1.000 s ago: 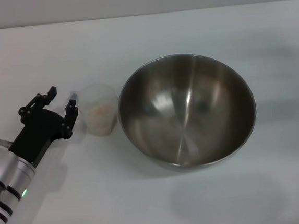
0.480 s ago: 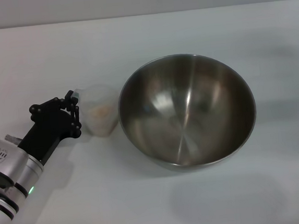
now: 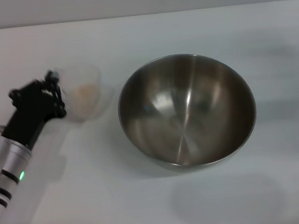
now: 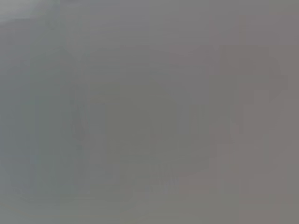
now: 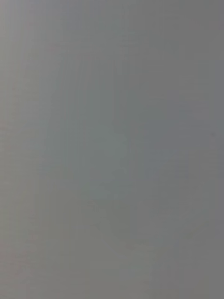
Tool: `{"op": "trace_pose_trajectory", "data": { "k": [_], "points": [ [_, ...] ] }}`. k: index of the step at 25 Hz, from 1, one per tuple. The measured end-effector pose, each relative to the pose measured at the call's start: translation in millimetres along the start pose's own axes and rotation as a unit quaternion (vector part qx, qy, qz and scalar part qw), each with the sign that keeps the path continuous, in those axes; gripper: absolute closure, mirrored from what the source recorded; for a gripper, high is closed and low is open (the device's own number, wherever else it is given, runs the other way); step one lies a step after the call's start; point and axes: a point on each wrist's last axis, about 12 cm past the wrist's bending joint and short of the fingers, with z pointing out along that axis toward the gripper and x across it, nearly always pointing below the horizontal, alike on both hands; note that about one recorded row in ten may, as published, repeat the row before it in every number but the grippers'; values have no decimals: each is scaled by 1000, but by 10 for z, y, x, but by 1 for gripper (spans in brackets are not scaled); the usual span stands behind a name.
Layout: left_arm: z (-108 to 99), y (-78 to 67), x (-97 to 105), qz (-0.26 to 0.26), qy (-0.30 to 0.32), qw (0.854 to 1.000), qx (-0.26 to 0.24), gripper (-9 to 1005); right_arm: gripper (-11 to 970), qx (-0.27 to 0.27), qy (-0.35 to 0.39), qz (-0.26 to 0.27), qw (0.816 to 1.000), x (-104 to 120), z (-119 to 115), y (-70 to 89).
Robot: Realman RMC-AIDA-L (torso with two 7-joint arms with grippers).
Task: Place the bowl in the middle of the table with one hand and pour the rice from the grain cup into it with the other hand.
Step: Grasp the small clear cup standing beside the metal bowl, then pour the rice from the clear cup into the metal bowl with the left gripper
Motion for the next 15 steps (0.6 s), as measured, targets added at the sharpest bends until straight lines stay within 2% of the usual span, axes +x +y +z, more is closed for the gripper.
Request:
{"op": "trace_pose_trajectory", "data": {
  "k": [2,3,5,6,7,10,11,12,13,15],
  "points": [
    [17,18,-49,12,-18,1000,-9,951,599,0,-2,0,1000,-5,1,-2],
    [63,23,-164,46,-57,997,-22,955,600,0,-3,0,1000,-10,5,-1],
    [137,-9,-293,90,-95,991,-26,959,600,-2,-8,1,1000,-26,24,8],
    [137,-9,-293,90,-95,991,-26,962,600,-2,-8,1,1000,-26,24,8],
    [175,-32,-350,111,-111,987,-25,964,601,-2,-9,1,1000,-29,29,11],
    [295,-166,-519,209,-159,965,-10,966,601,-5,-13,2,1000,-45,59,33],
    [295,-166,-519,209,-159,965,-10,967,600,-5,-13,2,1000,-45,59,33],
    [314,-208,-546,234,-169,957,-4,967,600,-5,-13,2,1000,-46,61,35],
    [351,-304,-605,287,-193,938,11,967,600,-5,-13,2,1000,-48,65,38],
    [370,-376,-634,332,-208,920,20,967,600,-6,-14,2,1000,-51,72,44]
  ]
}}
